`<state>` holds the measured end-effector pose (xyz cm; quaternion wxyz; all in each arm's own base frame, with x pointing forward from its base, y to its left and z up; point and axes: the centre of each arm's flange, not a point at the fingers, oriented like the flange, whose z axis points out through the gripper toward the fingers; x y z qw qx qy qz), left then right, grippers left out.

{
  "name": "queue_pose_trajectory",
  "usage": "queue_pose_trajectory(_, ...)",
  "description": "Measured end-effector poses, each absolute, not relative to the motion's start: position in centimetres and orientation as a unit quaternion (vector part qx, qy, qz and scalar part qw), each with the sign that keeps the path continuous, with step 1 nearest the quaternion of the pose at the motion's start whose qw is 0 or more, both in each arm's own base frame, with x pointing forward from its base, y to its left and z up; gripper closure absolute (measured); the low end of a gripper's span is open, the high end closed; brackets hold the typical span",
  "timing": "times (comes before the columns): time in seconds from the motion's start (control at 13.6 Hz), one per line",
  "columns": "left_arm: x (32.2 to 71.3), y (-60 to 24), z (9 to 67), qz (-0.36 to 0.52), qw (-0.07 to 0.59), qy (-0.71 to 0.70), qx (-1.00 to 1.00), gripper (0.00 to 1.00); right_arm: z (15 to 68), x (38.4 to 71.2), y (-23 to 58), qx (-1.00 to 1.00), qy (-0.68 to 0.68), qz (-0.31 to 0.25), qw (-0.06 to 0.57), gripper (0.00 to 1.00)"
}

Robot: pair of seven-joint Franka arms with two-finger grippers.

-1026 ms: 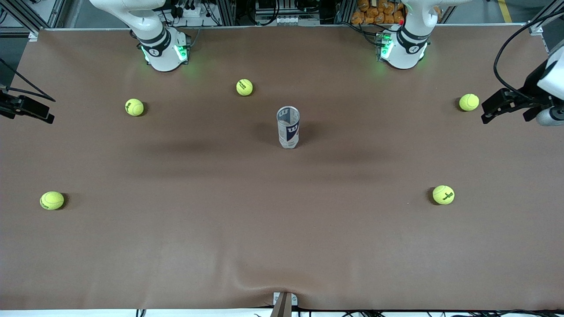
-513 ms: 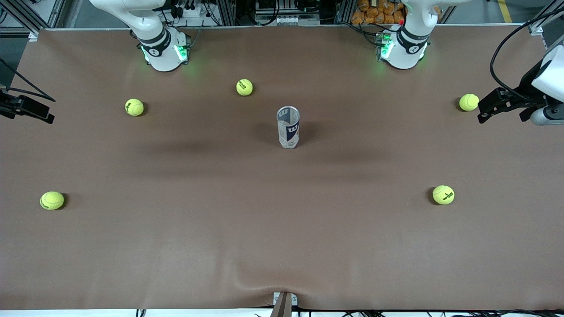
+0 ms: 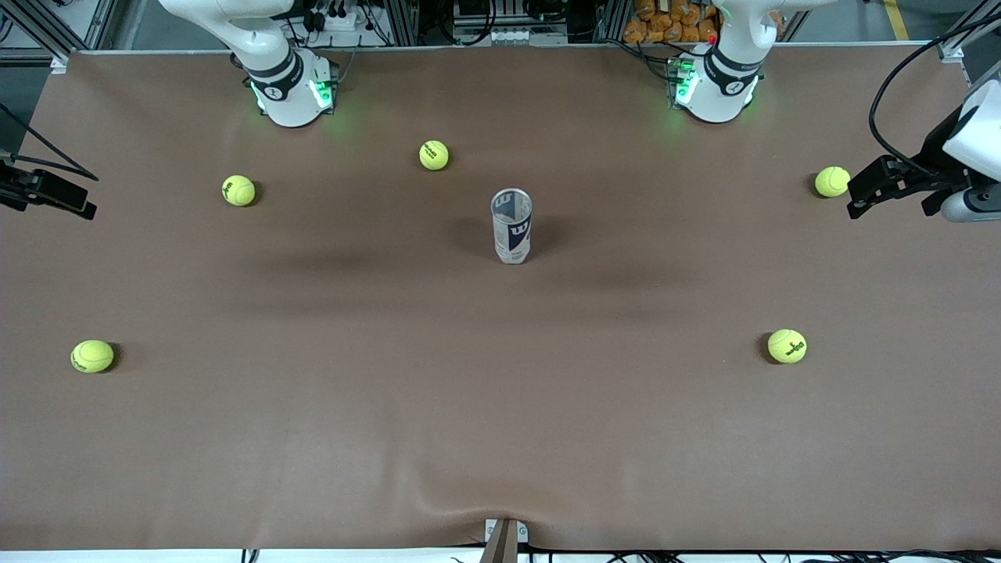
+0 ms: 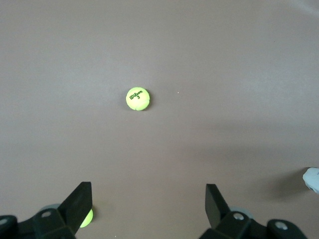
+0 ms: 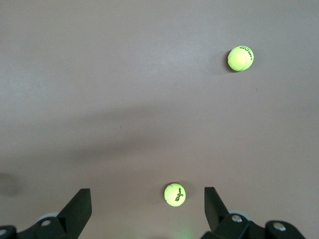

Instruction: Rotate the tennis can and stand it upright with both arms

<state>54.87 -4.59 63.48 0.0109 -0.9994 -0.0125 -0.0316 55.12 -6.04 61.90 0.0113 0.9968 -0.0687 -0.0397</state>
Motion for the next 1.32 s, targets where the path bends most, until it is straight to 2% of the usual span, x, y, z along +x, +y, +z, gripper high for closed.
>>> queue_pose_trajectory(0.29,54.83,-4.64,63.45,-0.027,-0.02,-0.026,-0.999,0.0,61.9,55.12,-6.04,0.997,-0.069,-0.04,0.011,0.0)
queue_pose_trajectory(1.32,54.35,-4.83,63.04,-0.004,-0.018,-0.025,-1.0,0.0,61.89,55.13,-5.99,0.997,-0.068,-0.04,0.011,0.0)
